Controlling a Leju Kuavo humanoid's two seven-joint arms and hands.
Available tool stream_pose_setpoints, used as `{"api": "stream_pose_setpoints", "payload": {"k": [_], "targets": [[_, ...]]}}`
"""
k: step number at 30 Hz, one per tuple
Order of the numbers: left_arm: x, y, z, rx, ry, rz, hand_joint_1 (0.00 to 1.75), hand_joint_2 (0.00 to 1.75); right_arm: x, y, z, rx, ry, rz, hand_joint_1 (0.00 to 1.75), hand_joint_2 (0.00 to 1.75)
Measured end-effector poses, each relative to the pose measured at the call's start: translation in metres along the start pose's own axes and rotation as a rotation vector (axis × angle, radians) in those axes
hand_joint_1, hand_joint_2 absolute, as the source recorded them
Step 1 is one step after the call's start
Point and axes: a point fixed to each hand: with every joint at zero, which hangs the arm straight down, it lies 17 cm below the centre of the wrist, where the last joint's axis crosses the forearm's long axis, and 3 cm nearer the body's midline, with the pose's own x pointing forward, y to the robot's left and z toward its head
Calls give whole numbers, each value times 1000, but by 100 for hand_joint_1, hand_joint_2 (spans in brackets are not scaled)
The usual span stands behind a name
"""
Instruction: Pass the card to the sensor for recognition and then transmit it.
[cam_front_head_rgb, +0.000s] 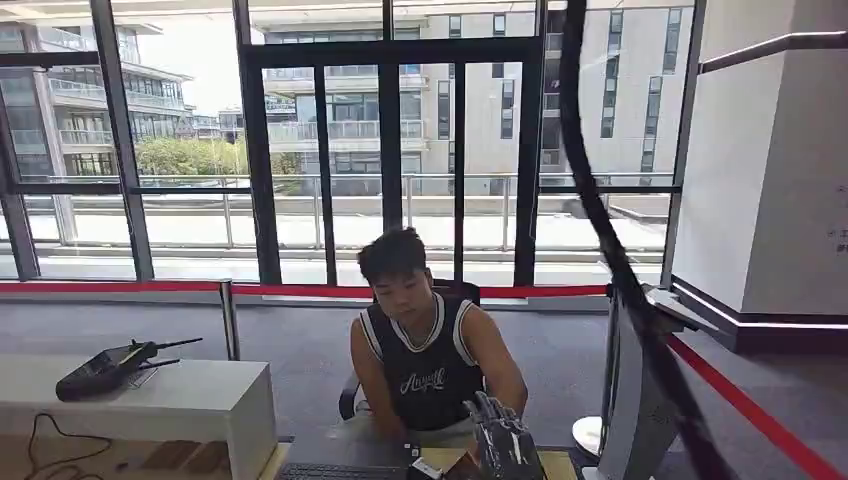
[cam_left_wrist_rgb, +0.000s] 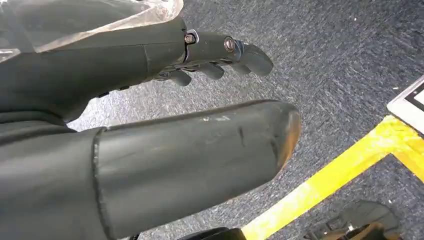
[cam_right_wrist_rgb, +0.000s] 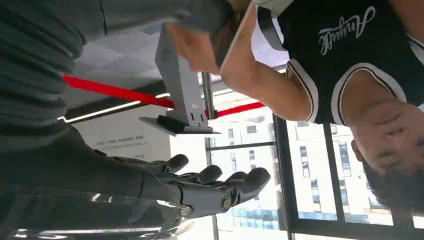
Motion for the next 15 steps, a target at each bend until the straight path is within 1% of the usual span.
{"api": "stream_pose_setpoints", "payload": {"k": [4,8,12,15], "targets": [[-1,-1,0,-2,2,1,0,0,-6,-1,0,-13,8,1,0,0],[-3,-2,1,1,6,10,0,0,-9,-12,-1,-71,-14,51,0,0],[-4,-2,1,6,8,26,0,0,-22,-26,-2,-140,-20,165,0,0],[-8,-5,2,4,13,38,0,0,-45,-42,-3,-188,-2,252,0,0]]}}
